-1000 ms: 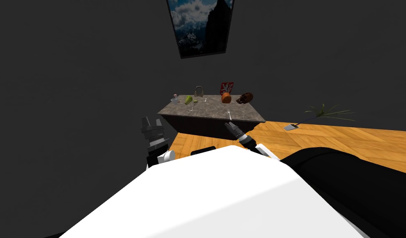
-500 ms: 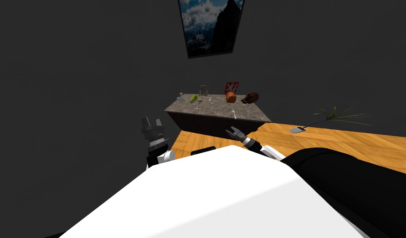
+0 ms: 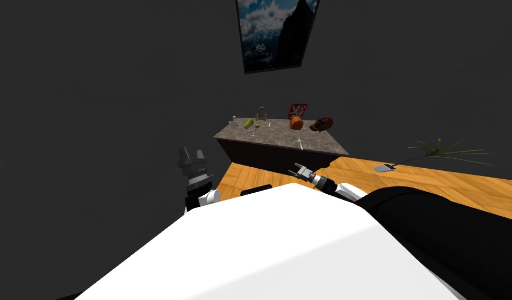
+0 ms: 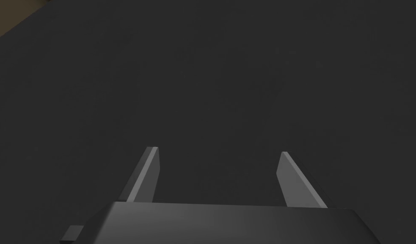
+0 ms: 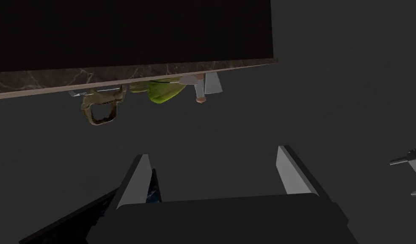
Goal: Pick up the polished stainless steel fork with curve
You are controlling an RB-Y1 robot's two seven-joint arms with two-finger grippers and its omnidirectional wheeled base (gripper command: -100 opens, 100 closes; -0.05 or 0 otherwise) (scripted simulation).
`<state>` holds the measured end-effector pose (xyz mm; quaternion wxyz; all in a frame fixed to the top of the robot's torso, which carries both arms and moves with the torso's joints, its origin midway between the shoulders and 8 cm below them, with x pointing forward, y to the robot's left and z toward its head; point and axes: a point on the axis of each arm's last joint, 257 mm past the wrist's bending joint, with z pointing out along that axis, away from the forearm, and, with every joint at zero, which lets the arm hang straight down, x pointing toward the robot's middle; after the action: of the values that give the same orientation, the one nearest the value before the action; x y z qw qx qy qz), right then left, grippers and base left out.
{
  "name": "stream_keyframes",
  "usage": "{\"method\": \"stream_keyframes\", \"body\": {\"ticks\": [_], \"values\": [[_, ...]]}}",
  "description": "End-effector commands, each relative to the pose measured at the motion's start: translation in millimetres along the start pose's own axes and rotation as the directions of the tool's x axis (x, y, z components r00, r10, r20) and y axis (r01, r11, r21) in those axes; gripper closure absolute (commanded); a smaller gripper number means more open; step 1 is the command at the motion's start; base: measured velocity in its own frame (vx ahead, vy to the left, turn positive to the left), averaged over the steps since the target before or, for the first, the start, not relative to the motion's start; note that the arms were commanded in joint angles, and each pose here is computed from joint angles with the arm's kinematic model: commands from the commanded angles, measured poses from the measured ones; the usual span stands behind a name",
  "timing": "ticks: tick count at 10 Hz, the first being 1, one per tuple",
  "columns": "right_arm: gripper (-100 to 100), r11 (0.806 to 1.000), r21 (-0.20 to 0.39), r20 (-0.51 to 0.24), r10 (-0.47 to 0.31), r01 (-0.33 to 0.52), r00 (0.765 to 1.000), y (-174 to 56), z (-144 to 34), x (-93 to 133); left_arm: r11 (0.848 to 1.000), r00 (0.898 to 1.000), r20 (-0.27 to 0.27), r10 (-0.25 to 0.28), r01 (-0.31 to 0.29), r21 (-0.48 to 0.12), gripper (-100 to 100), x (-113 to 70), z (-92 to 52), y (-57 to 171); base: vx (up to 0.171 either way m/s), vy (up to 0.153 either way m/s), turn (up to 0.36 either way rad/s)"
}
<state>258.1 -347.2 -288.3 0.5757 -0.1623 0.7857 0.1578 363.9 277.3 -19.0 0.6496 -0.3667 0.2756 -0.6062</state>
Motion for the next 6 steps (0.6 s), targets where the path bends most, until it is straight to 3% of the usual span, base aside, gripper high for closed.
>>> {"method": "stream_keyframes", "body": {"ticks": [1, 2, 3, 4, 5, 6], "values": [[-100, 0.995, -0.029, -0.092, -0.101, 0.099, 0.991, -6, -16.0, 25, 1.0, 1.0, 0.0, 0.0, 0.0, 0.0, 0, 0.0, 0.0, 0, -0.047, 0.063, 0.176], [-100, 0.994, -0.034, -0.097, -0.109, 0.107, 0.989, -7, -16.4, 26, 1.0, 1.0, 0.0, 0.0, 0.0, 0.0, 0, 0.0, 0.0, 0, -0.033, 0.05, 0.083], [-100, 0.982, -0.063, -0.168, -0.189, 0.18, 0.968, -15, -30.9, 46, 1.0, 1.0, 0.0, 0.0, 0.0, 0.0, 0, 0.0, 0.0, 0, -0.025, 0.053, 0.16], [-100, 0.979, -0.072, -0.175, -0.2, 0.19, 0.964, -16, -31.8, 46, 1.0, 1.0, 0.0, 0.0, 0.0, 0.0, 0, 0.0, 0.0, 0, -0.02, 0.037, 0.084], [-100, 0.96, -0.111, -0.24, -0.278, 0.258, 0.93, -26, -47.8, 64, 1.0, 1.0, 0.0, 0.0, 0.0, 0.0, 0, 0.0, 0.0, 0, -0.023, 0.041, 0.136], [-100, 0.956, -0.12, -0.246, -0.289, 0.267, 0.925, -27, -48.6, 64, 1.0, 1.0, 0.0, 0.0, 0.0, 0.0, 0, 0.0, 0.0, 0, -0.02, 0.03, 0.116]]}}
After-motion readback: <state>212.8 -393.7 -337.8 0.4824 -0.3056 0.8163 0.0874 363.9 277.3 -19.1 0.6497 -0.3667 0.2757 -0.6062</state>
